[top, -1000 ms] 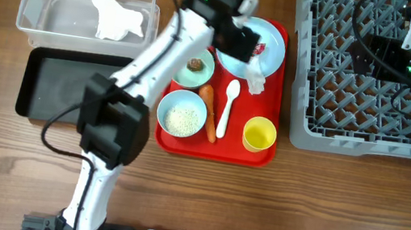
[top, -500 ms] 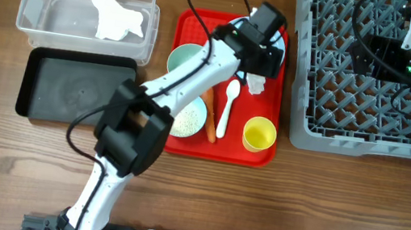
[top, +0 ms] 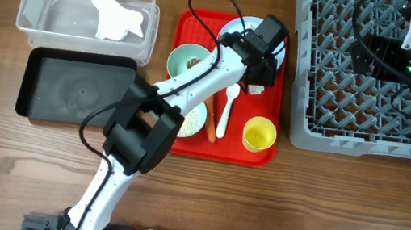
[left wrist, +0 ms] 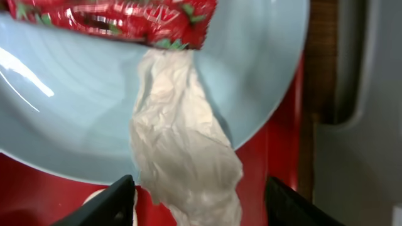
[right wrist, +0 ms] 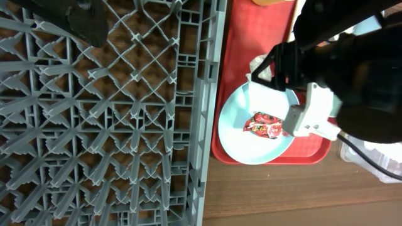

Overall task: Sort waste into correct bins and load items into the dishwasher rack
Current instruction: 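Reach the left gripper back to the plate and grasp remaining tissue, then carry the tissue to the clear bin and release it, then lower the left gripper onto the red candy wrapper and grasp, then carry the red wrapper left and drop it into the clear bin, then reach the left gripper to the green bowl rim and grasp it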

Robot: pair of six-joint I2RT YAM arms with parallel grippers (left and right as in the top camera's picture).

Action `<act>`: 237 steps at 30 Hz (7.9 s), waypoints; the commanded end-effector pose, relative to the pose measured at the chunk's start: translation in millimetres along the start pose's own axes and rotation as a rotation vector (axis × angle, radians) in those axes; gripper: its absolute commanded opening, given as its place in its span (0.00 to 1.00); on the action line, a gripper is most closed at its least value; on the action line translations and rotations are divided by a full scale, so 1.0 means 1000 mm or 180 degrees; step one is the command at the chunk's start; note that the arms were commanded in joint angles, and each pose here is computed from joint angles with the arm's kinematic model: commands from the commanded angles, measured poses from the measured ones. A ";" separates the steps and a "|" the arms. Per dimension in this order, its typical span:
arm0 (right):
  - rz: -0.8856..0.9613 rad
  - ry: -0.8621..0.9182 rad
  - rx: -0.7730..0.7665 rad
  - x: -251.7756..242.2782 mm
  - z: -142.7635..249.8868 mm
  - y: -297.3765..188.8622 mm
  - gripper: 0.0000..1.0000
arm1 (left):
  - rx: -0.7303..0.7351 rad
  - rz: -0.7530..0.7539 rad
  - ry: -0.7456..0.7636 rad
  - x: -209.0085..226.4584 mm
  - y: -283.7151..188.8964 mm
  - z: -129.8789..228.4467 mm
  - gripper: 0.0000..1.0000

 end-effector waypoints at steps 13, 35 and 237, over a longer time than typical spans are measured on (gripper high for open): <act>0.0042 0.0046 0.0055 -0.004 0.001 0.006 0.97 | 0.0029 -0.0085 -0.0143 0.006 0.013 0.003 0.04; 0.0045 0.0037 0.0021 -0.004 -0.001 0.006 0.98 | -0.0935 0.0261 -0.0152 0.059 -0.167 -0.082 0.04; -0.0167 0.0109 -0.0038 0.002 -0.004 0.006 1.00 | 0.0259 0.0175 0.0953 0.066 -0.109 -0.024 0.99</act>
Point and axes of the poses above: each gripper's point midway between its finger pads, its own y axis out along the fingers, its own x axis along the line the jaws close on, z = x × y, the point moved 7 cm from there along -y, back along the fingers, and after that the axes turned 2 degrees about -y, right-handed, at the moved point
